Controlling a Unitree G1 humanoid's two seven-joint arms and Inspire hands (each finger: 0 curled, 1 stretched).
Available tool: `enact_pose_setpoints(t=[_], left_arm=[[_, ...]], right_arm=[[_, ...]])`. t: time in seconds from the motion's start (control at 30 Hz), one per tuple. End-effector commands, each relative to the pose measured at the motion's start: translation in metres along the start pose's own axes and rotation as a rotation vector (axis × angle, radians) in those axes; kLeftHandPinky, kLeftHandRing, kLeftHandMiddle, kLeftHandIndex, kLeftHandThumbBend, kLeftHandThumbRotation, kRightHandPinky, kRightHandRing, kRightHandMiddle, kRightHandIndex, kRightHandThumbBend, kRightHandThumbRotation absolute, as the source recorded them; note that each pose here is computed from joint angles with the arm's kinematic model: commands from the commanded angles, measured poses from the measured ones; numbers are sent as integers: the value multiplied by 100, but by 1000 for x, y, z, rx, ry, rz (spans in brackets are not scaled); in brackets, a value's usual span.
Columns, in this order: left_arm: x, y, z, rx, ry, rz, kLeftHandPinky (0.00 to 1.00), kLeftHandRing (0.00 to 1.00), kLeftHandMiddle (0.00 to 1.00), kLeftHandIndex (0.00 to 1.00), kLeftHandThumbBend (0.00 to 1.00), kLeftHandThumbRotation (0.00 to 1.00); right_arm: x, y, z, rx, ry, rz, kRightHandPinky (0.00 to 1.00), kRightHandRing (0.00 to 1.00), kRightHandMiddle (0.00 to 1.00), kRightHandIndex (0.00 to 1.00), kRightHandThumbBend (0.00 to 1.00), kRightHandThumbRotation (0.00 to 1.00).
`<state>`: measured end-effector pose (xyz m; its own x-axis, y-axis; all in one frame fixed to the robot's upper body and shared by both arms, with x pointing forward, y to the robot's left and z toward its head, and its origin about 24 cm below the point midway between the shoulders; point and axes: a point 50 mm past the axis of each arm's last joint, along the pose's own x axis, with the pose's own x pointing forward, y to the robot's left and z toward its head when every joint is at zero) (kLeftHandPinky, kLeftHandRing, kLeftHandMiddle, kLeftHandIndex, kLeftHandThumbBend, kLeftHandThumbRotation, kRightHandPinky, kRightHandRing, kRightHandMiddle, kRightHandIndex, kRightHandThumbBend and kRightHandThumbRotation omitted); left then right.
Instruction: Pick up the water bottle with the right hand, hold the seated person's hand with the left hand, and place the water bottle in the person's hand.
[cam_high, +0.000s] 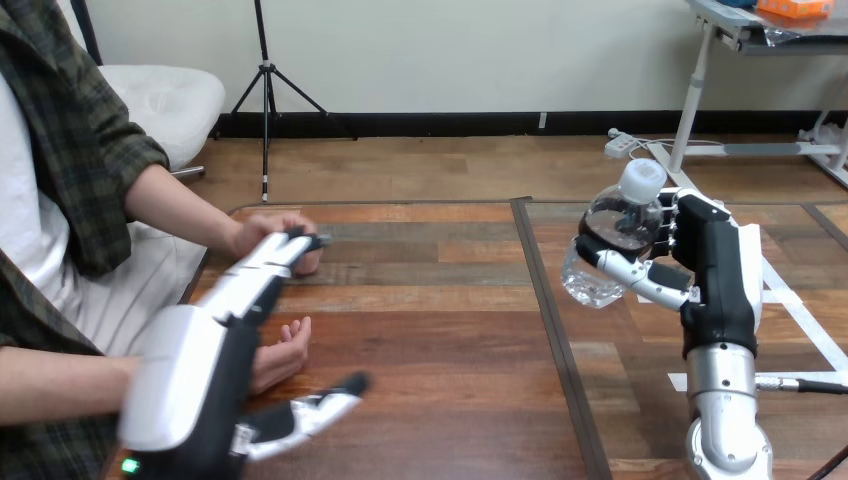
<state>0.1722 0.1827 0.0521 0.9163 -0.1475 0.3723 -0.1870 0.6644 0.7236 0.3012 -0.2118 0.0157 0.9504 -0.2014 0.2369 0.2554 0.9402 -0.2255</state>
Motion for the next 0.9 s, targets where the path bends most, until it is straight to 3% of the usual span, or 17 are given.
enact_pose_setpoints(t=[0.0,0.4,0.87], left_arm=[[12,18,-1,173,-8,36,77,86,88,83,84,4],[16,32,-22,471,116,-20,75,82,84,80,90,8],[21,40,-41,655,226,-42,73,80,82,79,94,7]], right_arm=[[15,9,31,41,-167,14,40,43,48,51,79,0],[6,15,35,53,-218,67,39,44,49,51,77,0],[0,19,37,63,-237,104,39,44,50,51,76,0]])
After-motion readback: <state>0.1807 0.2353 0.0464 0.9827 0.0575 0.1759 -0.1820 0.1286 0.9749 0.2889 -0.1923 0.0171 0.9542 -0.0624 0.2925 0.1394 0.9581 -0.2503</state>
